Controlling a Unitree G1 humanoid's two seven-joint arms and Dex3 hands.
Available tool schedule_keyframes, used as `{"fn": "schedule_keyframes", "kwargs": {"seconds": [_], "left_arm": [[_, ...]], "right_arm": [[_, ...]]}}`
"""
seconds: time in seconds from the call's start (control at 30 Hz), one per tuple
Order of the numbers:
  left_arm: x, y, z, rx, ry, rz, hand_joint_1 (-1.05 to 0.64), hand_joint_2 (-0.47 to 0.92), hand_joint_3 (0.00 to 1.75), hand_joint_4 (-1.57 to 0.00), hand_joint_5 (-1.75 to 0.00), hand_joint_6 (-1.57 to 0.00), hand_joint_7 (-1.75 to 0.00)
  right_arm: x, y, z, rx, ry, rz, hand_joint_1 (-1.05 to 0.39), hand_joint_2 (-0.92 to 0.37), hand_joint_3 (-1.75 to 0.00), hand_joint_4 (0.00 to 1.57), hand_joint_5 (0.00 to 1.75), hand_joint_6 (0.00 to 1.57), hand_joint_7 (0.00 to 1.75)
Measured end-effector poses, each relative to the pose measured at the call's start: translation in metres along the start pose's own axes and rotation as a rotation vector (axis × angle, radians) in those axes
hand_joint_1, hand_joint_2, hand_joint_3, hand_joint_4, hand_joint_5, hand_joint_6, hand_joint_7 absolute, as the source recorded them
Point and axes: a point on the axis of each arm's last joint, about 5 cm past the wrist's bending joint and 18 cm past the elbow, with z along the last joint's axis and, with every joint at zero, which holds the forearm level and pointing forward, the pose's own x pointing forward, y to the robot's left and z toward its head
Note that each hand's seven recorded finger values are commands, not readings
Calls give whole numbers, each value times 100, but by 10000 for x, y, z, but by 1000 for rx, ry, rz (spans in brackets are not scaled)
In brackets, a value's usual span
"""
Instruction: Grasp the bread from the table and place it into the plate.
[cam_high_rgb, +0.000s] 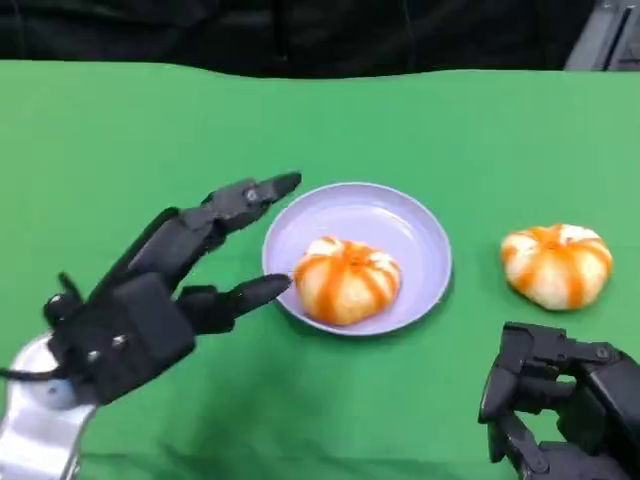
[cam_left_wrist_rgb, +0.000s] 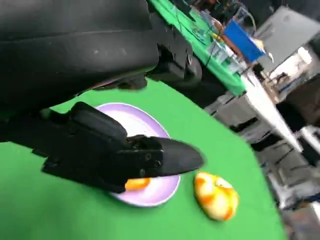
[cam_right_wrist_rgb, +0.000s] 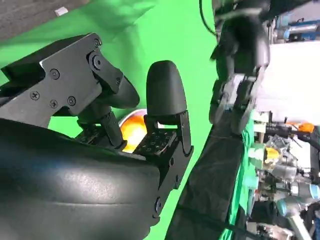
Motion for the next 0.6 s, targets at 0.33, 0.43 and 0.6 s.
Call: {"fn": "schedule_keyframes", "kwargs": {"seconds": [0.33, 0.43, 0.6], "left_arm": [[-205, 44, 59, -130, 2, 22, -20, 92, 30, -77, -19, -72, -12], [-602, 64, 135, -340, 3, 49, -16, 92, 31, -82, -21, -74, -12], [-869, 108, 150, -438, 65, 77, -16, 92, 33, -81, -20, -74, -11]], "right_arm": [[4, -1, -1, 0, -1, 1, 2, -58, -118, 78, 175, 77, 149], [9, -17, -18, -1, 9, -4, 2, -59, -117, 77, 175, 76, 149], [45, -38, -39, -5, 10, -5, 3, -60, -116, 76, 175, 75, 150]]}}
